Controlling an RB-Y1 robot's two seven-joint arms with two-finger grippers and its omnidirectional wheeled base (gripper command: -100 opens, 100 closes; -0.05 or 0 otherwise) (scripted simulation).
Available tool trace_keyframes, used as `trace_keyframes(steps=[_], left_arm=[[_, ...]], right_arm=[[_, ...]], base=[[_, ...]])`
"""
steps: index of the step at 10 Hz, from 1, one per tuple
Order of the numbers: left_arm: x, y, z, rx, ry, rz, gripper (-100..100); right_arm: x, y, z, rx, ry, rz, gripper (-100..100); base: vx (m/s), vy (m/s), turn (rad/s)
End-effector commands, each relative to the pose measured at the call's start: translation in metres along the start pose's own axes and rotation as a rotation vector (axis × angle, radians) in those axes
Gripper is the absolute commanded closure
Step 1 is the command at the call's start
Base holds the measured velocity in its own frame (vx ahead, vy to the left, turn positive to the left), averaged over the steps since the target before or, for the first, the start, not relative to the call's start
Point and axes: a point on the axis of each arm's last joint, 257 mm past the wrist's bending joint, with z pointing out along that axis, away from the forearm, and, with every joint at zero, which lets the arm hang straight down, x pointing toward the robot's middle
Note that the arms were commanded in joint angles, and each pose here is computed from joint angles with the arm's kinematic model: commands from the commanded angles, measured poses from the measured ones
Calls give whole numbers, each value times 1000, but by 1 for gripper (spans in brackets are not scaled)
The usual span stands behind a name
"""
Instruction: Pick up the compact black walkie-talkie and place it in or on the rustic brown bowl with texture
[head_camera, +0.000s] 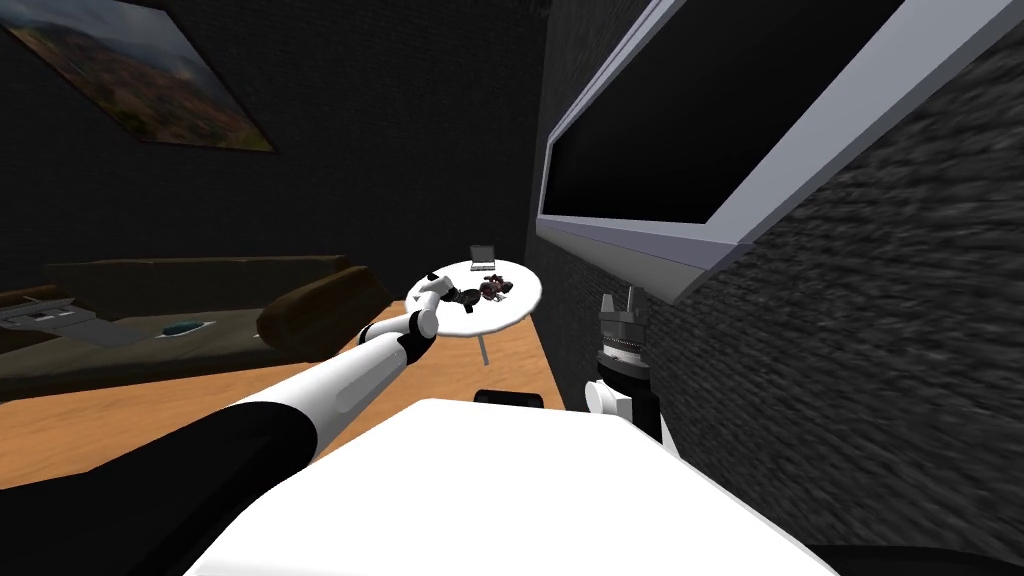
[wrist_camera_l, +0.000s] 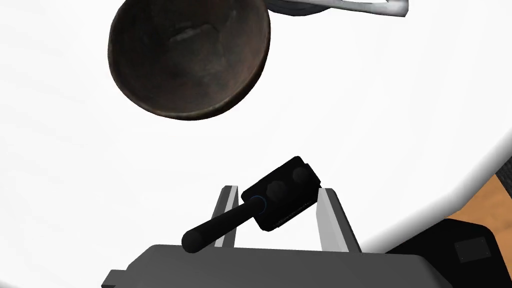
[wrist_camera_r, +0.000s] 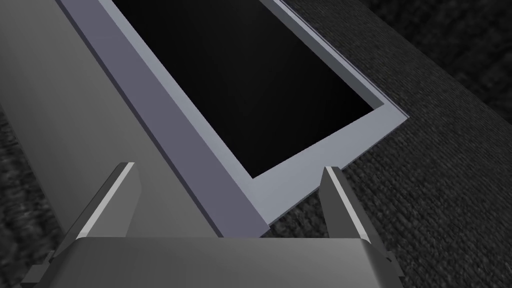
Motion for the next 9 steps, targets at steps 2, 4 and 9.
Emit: trace_keyframes(steps=[2,4,9], left_arm=[[25,-24,-24,31,22,31,100],[42,-37,-41,52,38,52,100],[51,-44,-50,64,48,64,100]], right_arm=[[0,0,0,0,0,0,0],[0,0,0,0,0,0,0],[0,0,0,0,0,0,0]], base=[[131,74,-97],[189,78,-144],[62,36,-26]])
